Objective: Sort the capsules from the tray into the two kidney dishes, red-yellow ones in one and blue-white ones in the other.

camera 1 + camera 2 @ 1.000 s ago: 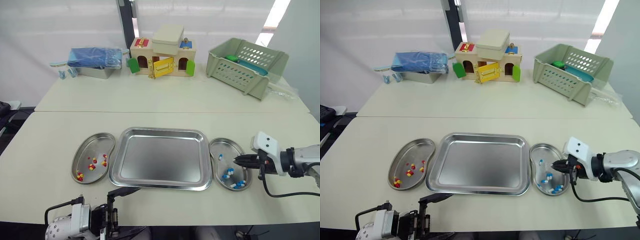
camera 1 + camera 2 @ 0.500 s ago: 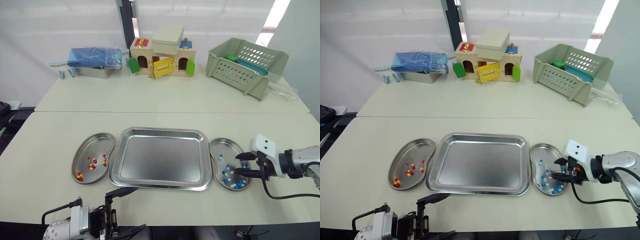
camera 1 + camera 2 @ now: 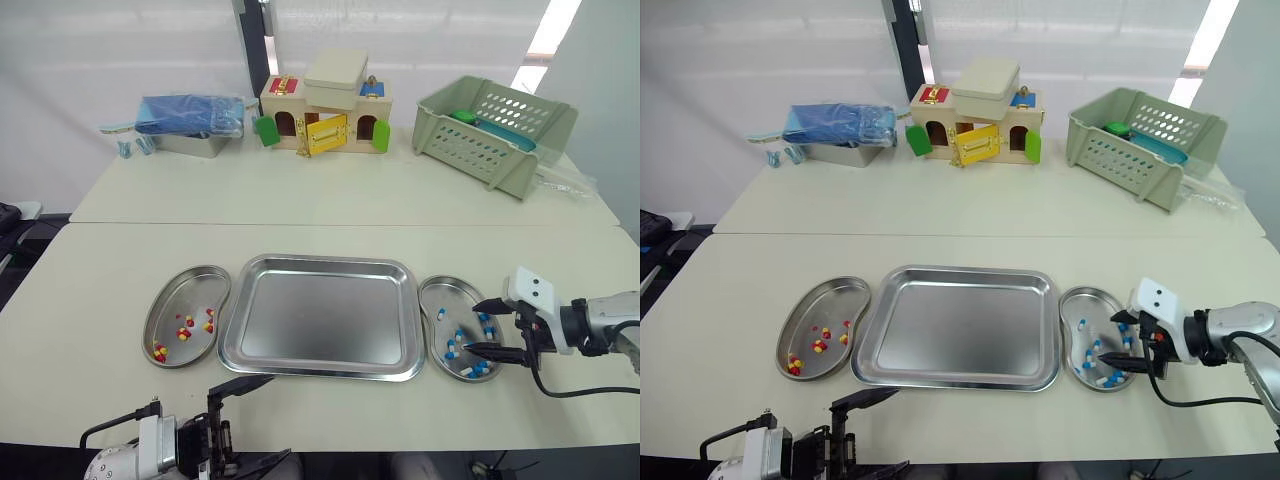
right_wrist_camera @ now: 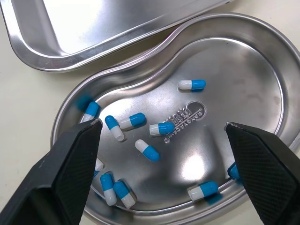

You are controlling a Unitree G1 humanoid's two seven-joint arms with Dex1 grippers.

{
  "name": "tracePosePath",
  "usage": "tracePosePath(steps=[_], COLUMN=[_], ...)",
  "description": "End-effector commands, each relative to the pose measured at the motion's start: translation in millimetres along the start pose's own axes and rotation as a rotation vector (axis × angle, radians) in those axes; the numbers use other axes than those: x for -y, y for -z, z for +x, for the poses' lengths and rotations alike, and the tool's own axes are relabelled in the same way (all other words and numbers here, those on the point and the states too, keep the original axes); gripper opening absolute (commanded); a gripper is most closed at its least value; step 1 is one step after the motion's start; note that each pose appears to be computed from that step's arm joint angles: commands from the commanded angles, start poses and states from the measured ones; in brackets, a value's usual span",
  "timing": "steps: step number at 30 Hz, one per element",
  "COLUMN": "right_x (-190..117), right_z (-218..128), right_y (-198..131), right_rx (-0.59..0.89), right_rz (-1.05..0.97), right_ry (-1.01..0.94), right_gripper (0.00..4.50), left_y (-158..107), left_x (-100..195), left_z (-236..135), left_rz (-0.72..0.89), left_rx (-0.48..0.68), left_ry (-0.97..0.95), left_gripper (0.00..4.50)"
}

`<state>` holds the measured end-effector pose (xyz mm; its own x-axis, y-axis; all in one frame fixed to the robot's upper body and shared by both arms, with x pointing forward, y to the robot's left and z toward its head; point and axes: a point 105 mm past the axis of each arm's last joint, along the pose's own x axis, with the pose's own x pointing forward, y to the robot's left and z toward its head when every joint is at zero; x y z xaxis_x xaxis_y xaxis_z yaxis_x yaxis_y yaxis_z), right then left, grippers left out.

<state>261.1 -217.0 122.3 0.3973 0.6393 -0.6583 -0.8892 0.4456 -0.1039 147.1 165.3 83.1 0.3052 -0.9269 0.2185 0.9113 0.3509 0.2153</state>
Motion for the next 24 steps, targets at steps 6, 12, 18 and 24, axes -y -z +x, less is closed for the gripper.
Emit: tracePosePath(steps=[6, 12, 18, 24], right_x=[2, 3, 6, 15], right_z=[-23, -59, -76, -72], right_y=[-13, -7, 15, 30], right_rx=[0.058, 0.132, 0.13, 0.088], right_rz=[-0.034, -0.055, 0.004, -0.002], right_ry=[0.012, 0.057, 0.081, 0.1], right_gripper=[4.42, 4.42, 4.42, 4.42], left_y=[-16, -45, -69, -86], left_x=[-24, -79, -117, -151], left_z=[-5, -41, -100, -149], left_rz=[0.036, -0.01, -0.058, -0.022], left_rx=[-0.05, -0.316, -0.674, -0.902], left_ry=[-0.147, -0.41, -0.536, -0.651], left_gripper=[4.5, 4.5, 4.5, 4.5])
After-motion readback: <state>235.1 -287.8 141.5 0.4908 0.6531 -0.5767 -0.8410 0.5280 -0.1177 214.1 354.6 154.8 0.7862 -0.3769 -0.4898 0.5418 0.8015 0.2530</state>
